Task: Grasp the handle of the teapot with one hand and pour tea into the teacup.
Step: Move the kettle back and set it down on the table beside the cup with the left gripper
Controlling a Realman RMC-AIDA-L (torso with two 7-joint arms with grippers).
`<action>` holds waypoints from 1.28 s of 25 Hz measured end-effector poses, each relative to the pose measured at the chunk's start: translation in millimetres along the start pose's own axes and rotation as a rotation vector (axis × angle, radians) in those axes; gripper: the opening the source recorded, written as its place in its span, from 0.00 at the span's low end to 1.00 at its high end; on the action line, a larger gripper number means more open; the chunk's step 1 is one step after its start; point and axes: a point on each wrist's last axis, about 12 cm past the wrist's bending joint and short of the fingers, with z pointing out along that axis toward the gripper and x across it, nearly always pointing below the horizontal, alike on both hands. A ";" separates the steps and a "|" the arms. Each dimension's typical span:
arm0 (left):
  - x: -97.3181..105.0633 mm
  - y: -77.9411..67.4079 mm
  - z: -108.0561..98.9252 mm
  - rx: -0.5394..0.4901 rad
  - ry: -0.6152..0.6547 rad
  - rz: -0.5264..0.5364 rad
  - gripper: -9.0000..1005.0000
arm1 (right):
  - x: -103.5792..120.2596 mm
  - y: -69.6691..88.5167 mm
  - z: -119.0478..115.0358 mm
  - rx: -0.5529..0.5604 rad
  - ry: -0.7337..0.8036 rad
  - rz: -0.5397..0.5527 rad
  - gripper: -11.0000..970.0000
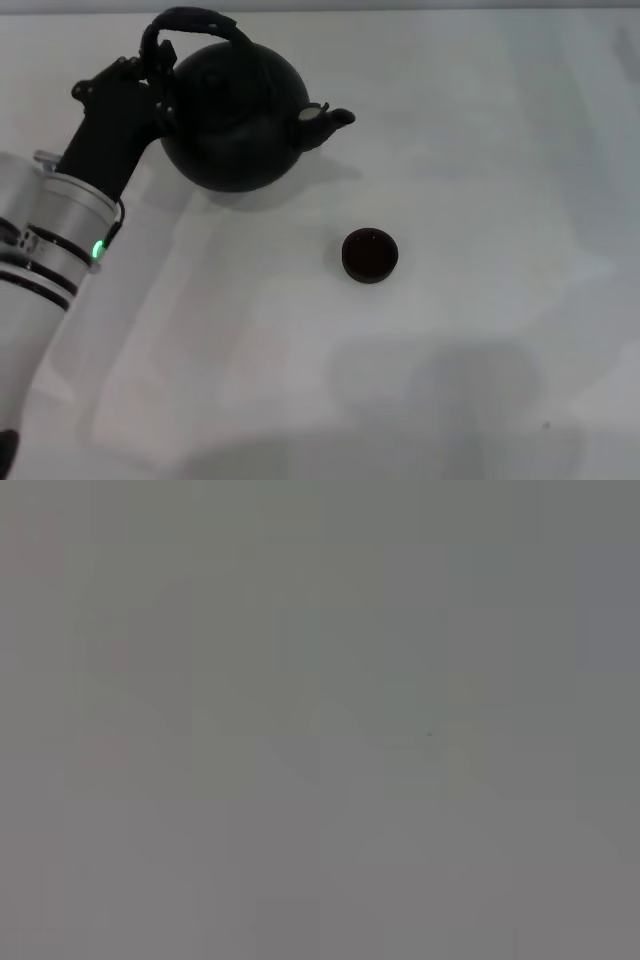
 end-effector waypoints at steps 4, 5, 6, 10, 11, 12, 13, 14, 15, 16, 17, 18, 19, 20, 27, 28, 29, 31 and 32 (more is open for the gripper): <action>4.6 -6.5 -6.2 -0.056 0.014 -0.003 0.09 | 0.1 -1.9 -1.2 0.004 0.001 -0.002 0.87; 6.0 -7.3 -8.5 -0.070 0.019 0.000 0.09 | 0.0 -2.1 -1.2 0.004 0.000 -0.002 0.87; 7.4 -7.7 -11.2 -0.091 0.025 -0.001 0.09 | 0.0 -2.2 -1.2 0.004 0.000 -0.002 0.87; 12.3 -7.3 -20.6 -0.143 0.045 -0.021 0.10 | 0.0 -2.7 -1.6 0.005 0.000 -0.003 0.87; 13.2 -7.2 -22.3 -0.148 0.049 -0.024 0.10 | -0.1 -2.9 -1.6 0.005 -0.001 -0.003 0.87; 13.9 -6.9 -23.7 -0.150 0.053 -0.025 0.10 | -0.3 -3.2 -1.7 0.006 -0.001 -0.004 0.87; 14.6 -6.3 -25.1 -0.153 0.056 -0.024 0.10 | -0.5 -3.4 -1.7 0.006 -0.002 -0.005 0.87; 15.4 -5.5 -26.5 -0.156 0.060 -0.023 0.10 | -0.8 -3.5 -1.6 0.006 -0.003 -0.005 0.87; 15.9 -4.6 -27.2 -0.158 0.062 -0.022 0.10 | -0.9 -3.5 -1.5 0.006 -0.003 -0.005 0.87; 16.6 -3.7 -28.1 -0.161 0.067 -0.022 0.10 | -1.0 -3.6 -1.5 0.006 -0.003 -0.006 0.87; 17.1 -3.0 -28.7 -0.164 0.070 -0.023 0.10 | -1.1 -3.7 -1.5 0.006 -0.004 -0.006 0.87; 17.7 -2.0 -29.4 -0.169 0.075 -0.024 0.10 | -1.1 -3.7 -1.5 0.006 -0.004 -0.006 0.87; 18.1 -1.4 -29.8 -0.172 0.077 -0.023 0.10 | -1.2 -3.7 -1.5 0.006 -0.004 -0.006 0.87; 18.7 -0.3 -30.4 -0.175 0.080 -0.022 0.10 | -1.3 -3.8 -1.4 0.006 -0.004 -0.006 0.87; 24.0 3.1 -30.2 -0.175 0.128 -0.016 0.10 | -0.7 -3.7 -1.7 0.006 -0.002 -0.005 0.87; 24.0 3.4 -30.0 -0.175 0.129 -0.016 0.10 | -0.7 -3.7 -1.7 0.006 -0.002 -0.005 0.87; 24.0 3.4 -29.8 -0.174 0.129 -0.016 0.10 | -0.8 -3.7 -1.7 0.006 -0.002 -0.005 0.87; 24.3 3.7 -29.8 -0.175 0.132 -0.018 0.10 | -1.0 -3.7 -1.6 0.006 -0.003 -0.006 0.87; 24.4 4.0 -29.9 -0.177 0.132 -0.022 0.10 | -0.9 -3.6 -1.6 0.006 -0.003 -0.006 0.87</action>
